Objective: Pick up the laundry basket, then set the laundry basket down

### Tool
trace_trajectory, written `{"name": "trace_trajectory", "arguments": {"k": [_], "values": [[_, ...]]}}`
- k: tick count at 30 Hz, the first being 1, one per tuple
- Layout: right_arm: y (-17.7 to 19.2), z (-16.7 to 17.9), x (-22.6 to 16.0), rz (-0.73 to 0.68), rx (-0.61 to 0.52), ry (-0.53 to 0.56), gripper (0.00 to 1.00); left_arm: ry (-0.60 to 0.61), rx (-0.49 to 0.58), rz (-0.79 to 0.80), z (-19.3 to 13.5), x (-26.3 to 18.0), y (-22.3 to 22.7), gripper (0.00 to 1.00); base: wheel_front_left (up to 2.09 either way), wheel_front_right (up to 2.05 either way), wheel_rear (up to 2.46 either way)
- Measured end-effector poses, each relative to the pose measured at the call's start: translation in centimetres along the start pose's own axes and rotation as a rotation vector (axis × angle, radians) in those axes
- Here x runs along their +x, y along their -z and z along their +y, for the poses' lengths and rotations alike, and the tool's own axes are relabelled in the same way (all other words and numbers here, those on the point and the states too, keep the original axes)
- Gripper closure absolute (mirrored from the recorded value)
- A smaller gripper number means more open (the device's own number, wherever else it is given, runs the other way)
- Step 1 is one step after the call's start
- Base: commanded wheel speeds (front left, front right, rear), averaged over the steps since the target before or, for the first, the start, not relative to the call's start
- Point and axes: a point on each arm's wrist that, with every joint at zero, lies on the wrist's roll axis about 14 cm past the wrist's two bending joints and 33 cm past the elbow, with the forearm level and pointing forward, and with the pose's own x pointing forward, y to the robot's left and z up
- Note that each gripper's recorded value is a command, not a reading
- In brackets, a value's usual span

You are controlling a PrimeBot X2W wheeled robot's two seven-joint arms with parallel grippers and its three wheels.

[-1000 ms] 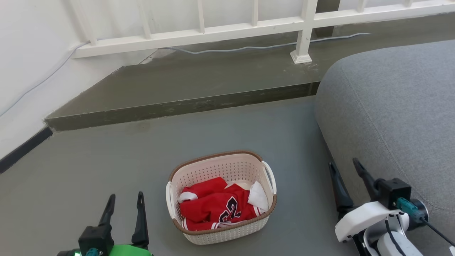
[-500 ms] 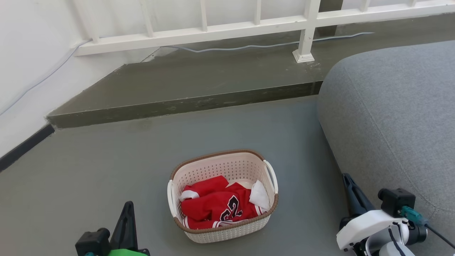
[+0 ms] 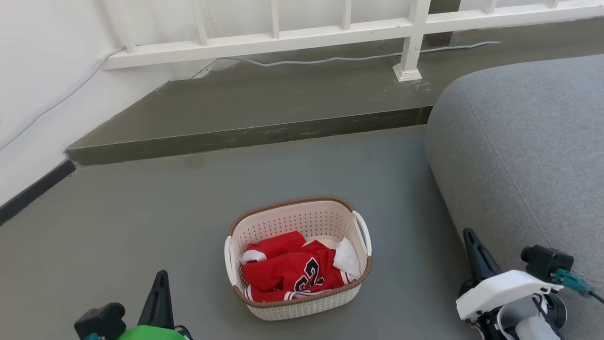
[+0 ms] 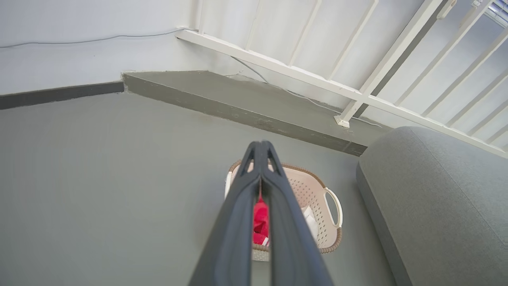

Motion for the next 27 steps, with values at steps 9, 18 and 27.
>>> {"name": "trace_trajectory", "arguments": {"k": [9, 18, 27], "values": [[-0.1, -0.6, 0.4, 0.015, 0.113, 0.025, 1.00, -0.033, -0.113, 0.023, 1.0, 0.0, 0.2, 1.00, 0.00, 0.00, 0.00], [-0.5, -1.0, 1.0, 0.019, 0.229, 0.036, 1.00, -0.048, -0.225, 0.036, 1.6, 0.5, 0.0, 1.00, 0.00, 0.00, 0.00], [-0.7, -1.3, 1.2, 0.025, 0.331, 0.045, 1.00, -0.069, -0.318, 0.046, 2.3, 0.7, 0.0, 1.00, 0.00, 0.00, 0.00]]}}
